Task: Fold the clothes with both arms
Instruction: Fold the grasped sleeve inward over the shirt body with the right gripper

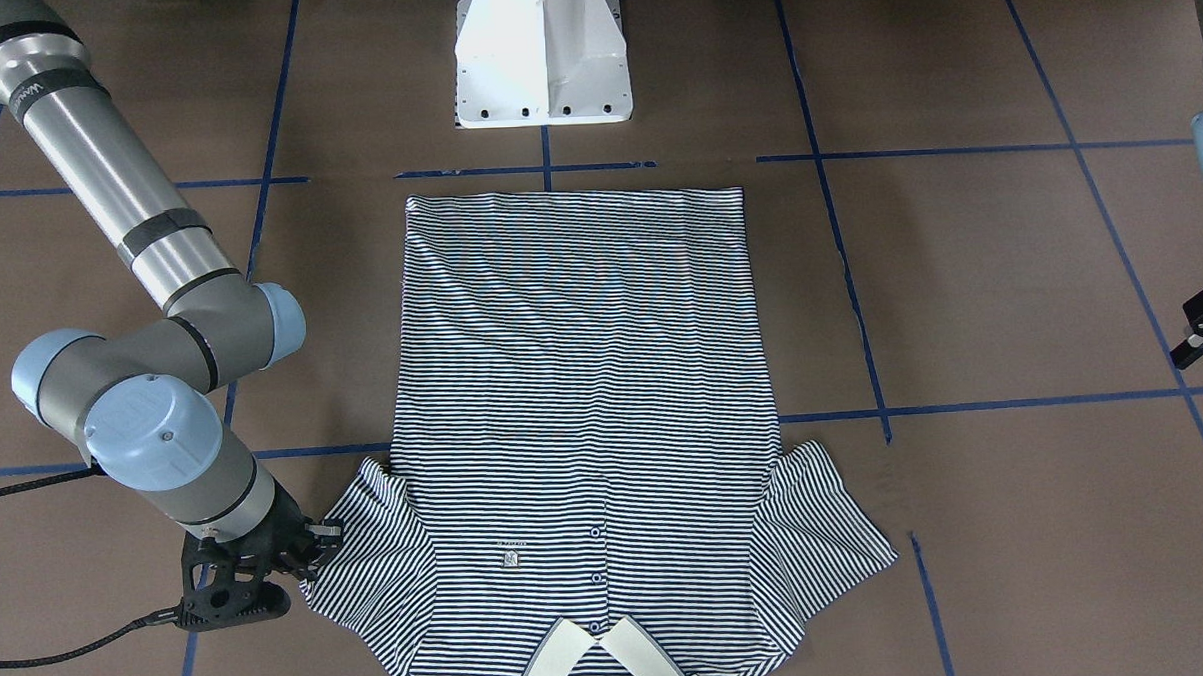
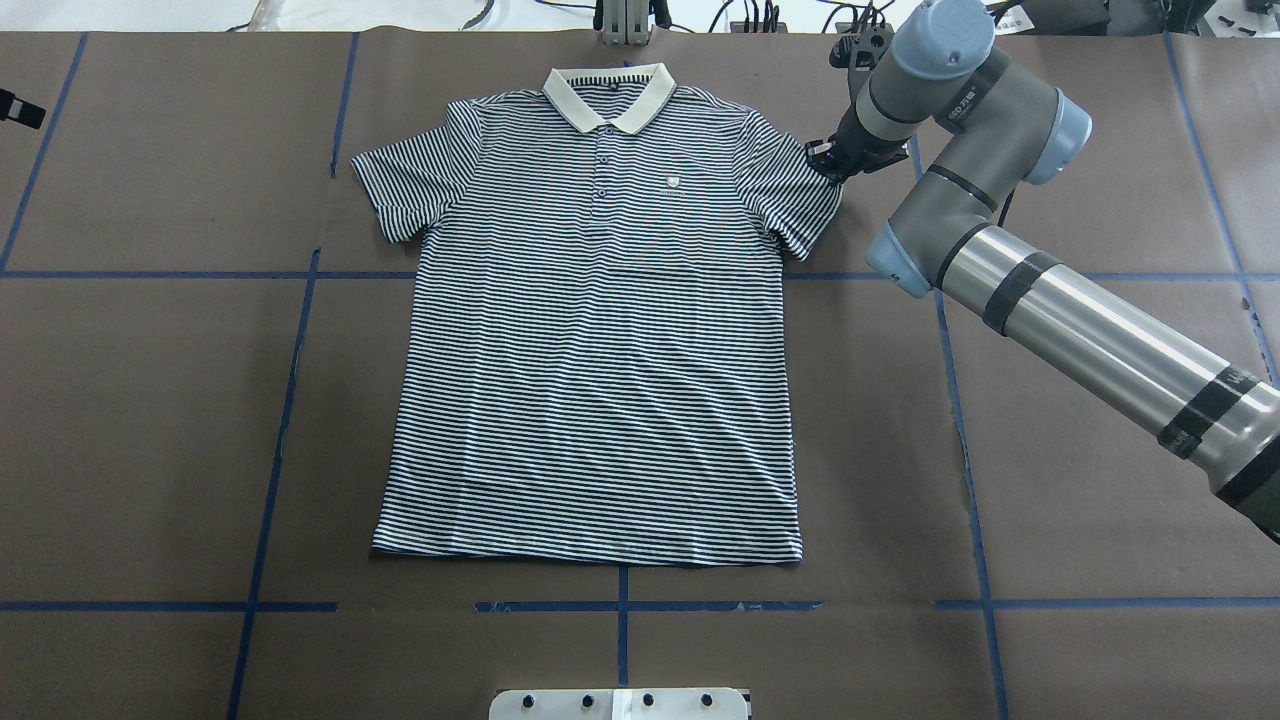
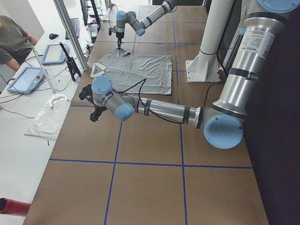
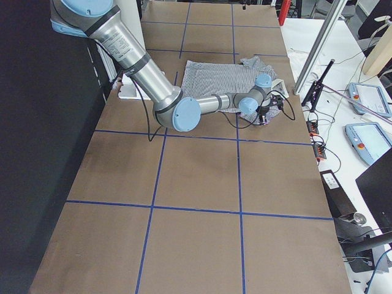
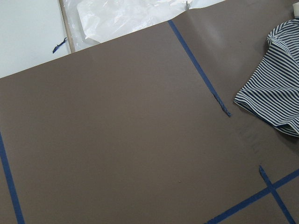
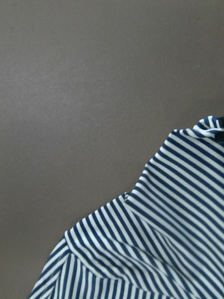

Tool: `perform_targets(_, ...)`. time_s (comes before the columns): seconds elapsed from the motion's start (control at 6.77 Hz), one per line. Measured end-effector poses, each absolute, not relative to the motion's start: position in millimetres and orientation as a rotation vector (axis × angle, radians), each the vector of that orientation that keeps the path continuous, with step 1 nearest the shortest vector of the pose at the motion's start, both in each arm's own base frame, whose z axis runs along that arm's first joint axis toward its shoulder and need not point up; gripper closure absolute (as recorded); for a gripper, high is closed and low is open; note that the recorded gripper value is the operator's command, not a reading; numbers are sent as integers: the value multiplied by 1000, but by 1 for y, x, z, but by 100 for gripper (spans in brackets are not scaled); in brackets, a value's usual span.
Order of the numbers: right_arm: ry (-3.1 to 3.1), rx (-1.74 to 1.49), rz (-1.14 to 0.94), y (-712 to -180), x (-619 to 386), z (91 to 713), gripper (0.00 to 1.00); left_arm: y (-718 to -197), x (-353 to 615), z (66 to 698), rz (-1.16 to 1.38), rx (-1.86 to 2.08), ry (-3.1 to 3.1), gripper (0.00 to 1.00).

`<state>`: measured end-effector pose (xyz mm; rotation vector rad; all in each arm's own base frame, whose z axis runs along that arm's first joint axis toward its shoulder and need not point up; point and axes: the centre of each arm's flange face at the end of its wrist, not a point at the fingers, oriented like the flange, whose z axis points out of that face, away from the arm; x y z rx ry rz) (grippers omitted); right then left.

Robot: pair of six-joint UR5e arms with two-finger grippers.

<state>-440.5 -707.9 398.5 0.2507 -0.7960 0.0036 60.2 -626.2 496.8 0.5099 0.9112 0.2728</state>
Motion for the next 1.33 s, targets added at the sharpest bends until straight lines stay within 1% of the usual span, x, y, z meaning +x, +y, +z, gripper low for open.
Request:
perform_targets(0.15,-805,260,0,-710,-442,386,100,-626,60,496,272,510,911,0)
perform_targets(0.44,-846,301,-13,-714,-453,335,100,-627,60,496,273,511,912,0)
perform_targets(0.74,-872,339,-51,-700,-487,283,100,-627,60,496,273,511,913,0)
perform_targets(1.18,-790,437,-36,-673,-555,242,100,-627,60,496,273,510,913,0)
perform_targets(1.33,-758,459,-25,-669,-575,234,89,-627,60,496,273,510,914,0)
